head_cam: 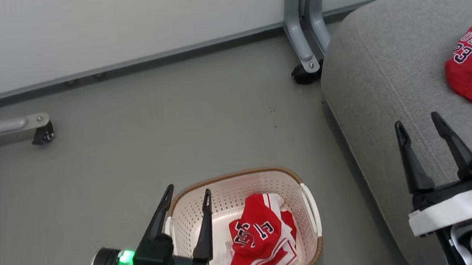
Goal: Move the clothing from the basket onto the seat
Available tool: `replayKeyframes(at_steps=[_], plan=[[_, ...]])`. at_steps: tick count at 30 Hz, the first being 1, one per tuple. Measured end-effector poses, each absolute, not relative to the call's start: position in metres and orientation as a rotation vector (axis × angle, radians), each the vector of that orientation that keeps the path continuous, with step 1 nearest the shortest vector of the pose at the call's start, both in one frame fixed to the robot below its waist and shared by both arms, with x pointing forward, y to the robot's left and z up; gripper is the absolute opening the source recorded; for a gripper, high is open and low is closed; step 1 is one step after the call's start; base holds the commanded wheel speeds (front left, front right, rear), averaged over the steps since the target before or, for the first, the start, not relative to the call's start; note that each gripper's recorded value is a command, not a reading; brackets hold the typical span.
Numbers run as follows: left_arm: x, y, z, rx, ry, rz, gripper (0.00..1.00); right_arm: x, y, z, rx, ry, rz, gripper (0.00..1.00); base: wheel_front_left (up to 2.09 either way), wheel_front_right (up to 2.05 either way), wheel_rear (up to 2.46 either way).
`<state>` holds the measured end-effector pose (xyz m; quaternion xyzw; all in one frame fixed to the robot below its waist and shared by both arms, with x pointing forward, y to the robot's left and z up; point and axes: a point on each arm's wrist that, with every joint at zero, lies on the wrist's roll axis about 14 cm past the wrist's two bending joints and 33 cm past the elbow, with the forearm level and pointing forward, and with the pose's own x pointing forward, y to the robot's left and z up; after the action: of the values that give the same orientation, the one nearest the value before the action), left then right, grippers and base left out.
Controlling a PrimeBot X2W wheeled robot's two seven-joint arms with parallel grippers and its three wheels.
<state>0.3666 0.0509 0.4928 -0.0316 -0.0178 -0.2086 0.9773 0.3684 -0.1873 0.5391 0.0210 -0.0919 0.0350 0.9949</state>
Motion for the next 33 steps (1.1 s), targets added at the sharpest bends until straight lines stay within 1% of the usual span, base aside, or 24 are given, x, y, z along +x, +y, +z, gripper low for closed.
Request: replayKeyframes(at_steps=[3,8,13,18,22,25,28,33], plan=[[0.383,0.029,0.481,-0.048,-0.005,-0.502,1.00,0.385,-0.199,0.533,0.021,-0.168,0.044,1.00,0.00,0.00,0.00],[0.405,-0.005,0.444,-0.011,0.090,-0.642,1.00,0.417,-0.212,0.527,-0.006,-0.165,0.011,1.00,0.00,0.00,0.00],[0.418,-0.028,0.386,0.101,0.219,-0.780,1.00,0.449,-0.212,0.517,-0.052,-0.165,0.019,1.00,0.00,0.00,0.00],[0.412,-0.031,0.308,0.266,0.398,-0.926,1.00,0.475,-0.212,0.506,-0.020,-0.177,0.005,1.00,0.00,0.00,0.00],[0.409,-0.030,0.261,0.372,0.505,-1.026,1.00,0.490,-0.210,0.488,-0.020,-0.161,0.012,1.00,0.00,0.00,0.00],[0.408,-0.032,0.231,0.428,0.556,-1.100,1.00,0.502,-0.208,0.474,-0.015,-0.148,0.017,1.00,0.00,0.00,0.00],[0.398,-0.037,0.206,0.477,0.589,-1.192,1.00,0.512,-0.217,0.469,-0.020,-0.165,-0.007,1.00,0.00,0.00,0.00],[0.408,-0.042,0.175,0.541,0.597,-1.274,1.00,0.519,-0.223,0.444,-0.025,-0.131,-0.025,1.00,0.00,0.00,0.00]])
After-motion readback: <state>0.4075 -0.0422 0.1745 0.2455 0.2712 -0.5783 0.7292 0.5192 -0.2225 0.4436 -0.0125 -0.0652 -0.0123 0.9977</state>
